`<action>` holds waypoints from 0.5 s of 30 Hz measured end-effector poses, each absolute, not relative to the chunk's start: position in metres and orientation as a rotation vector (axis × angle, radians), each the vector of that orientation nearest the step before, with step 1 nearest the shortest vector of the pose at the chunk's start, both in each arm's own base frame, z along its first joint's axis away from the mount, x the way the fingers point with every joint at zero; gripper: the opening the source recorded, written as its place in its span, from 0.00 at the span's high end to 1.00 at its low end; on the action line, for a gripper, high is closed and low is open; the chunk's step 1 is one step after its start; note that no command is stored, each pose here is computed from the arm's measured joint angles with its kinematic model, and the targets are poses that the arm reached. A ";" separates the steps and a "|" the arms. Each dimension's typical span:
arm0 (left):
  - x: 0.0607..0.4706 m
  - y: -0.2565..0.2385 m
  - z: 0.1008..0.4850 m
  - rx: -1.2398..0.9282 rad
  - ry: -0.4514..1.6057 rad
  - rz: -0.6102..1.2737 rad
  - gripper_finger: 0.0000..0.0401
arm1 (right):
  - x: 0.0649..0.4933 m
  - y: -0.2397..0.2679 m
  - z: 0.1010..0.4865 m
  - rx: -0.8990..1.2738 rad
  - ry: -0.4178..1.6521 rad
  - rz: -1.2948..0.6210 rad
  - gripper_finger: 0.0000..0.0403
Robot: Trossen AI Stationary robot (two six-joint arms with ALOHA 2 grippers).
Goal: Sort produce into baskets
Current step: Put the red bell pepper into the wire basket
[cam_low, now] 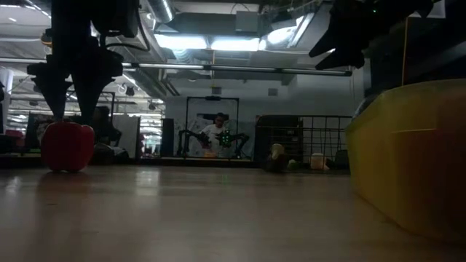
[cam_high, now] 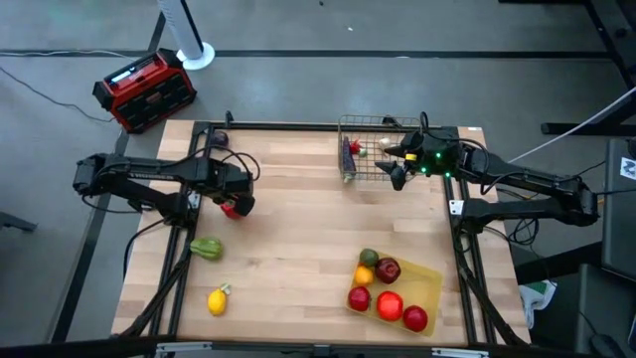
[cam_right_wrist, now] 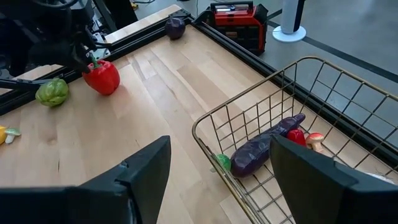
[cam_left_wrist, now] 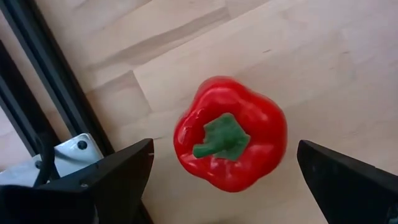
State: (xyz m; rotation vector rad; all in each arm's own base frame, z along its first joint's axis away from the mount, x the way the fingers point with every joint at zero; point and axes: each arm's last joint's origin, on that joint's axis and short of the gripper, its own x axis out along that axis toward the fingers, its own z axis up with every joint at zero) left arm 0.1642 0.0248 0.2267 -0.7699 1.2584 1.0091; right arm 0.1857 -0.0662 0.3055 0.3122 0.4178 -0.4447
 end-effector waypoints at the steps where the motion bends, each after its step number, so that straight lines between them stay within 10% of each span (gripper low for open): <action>1: 0.164 0.025 0.227 -0.774 1.256 1.013 0.03 | 0.186 -0.066 0.306 0.312 0.418 -0.445 0.33; 15: 0.165 0.027 0.226 -0.748 1.285 0.951 0.00 | 0.186 -0.066 0.306 0.312 0.418 -0.445 0.33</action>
